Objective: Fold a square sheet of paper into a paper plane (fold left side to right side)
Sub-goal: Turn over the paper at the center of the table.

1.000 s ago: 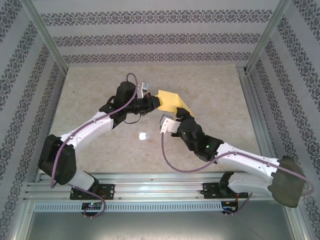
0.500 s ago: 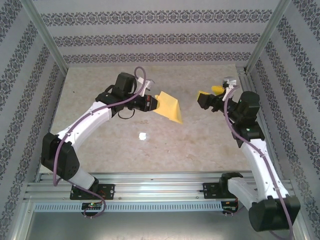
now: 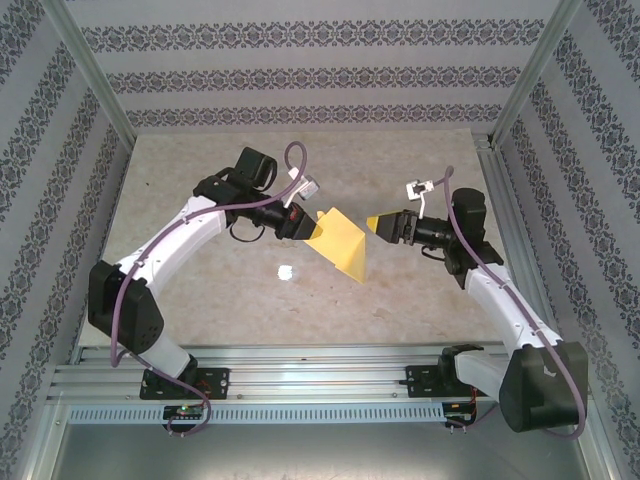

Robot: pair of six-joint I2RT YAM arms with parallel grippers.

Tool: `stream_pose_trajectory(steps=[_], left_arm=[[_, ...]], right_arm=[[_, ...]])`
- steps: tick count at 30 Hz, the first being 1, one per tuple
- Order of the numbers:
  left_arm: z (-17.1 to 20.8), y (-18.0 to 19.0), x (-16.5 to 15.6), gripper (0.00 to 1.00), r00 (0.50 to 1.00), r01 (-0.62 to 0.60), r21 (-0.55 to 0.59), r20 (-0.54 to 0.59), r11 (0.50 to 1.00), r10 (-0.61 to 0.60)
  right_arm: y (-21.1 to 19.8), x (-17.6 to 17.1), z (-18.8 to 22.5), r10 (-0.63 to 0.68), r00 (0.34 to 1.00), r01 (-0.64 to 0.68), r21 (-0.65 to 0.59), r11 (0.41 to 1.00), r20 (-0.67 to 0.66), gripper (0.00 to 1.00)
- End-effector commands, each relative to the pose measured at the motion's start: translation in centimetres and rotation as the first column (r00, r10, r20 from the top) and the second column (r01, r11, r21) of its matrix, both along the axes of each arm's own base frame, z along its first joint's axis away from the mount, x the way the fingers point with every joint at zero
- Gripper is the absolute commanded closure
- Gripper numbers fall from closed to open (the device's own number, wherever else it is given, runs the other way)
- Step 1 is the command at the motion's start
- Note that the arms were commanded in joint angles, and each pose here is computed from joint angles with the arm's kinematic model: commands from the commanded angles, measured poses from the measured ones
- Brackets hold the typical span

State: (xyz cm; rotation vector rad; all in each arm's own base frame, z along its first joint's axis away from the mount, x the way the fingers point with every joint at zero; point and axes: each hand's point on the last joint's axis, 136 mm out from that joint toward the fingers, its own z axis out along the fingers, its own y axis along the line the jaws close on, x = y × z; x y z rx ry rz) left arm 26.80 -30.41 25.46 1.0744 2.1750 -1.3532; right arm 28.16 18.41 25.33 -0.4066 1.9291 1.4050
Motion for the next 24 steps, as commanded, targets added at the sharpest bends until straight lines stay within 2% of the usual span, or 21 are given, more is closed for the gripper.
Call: stream_pose_trajectory(steps=[1,4,9,14,18,21,23,24], left_arm=[[0.3,0.0,-0.6,1.0,0.998,0.062,-0.022,-0.001,0.998,-0.062],[0.5,0.0,-0.7,1.0,0.998,0.067,-0.029,0.006,0.997,-0.067],[0.4,-0.1,-0.7,1.0,0.997,0.073,-0.036,-0.001,0.997,-0.073],[0.1,-0.1,-0.6,1.0,0.997,0.074,-0.027,-0.007,0.997,-0.074],[-0.2,0.0,-0.4,1.0,0.998,0.066,-0.012,-0.006,0.998,-0.066],[-0.5,-0.1,-0.1,1.0,0.998,0.056,-0.001,-0.006,0.998,-0.056],[-0.8,0.0,0.3,0.94,0.999,0.037,0.015,0.002,0.999,-0.037],[-0.8,0.1,0.7,0.87,1.0,0.015,0.023,0.009,1.0,-0.016]], right_arm=[[1.4,-1.3,-1.0,0.088,0.996,-0.088,-0.028,0.996,0.006,0.22],[1.7,-1.3,-1.8,0.101,0.995,-0.101,-0.058,0.993,-0.011,0.29],[2.5,-1.8,-3.0,0.135,0.99,-0.138,-0.108,0.985,-0.032,0.35],[3.4,-2.5,-2.8,0.193,0.981,-0.195,-0.083,0.977,-0.034,0.47],[3.7,-2.6,-2.8,0.212,0.977,-0.214,-0.075,0.974,-0.039,0.63],[3.9,-2.7,-2.6,0.221,0.975,-0.223,-0.07,0.972,-0.03,0.79],[3.9,-2.8,-2.5,0.224,0.974,-0.226,-0.068,0.972,-0.029,0.91],[3.9,-2.7,-2.5,0.22,0.975,-0.221,-0.07,0.973,-0.03,0.95]])
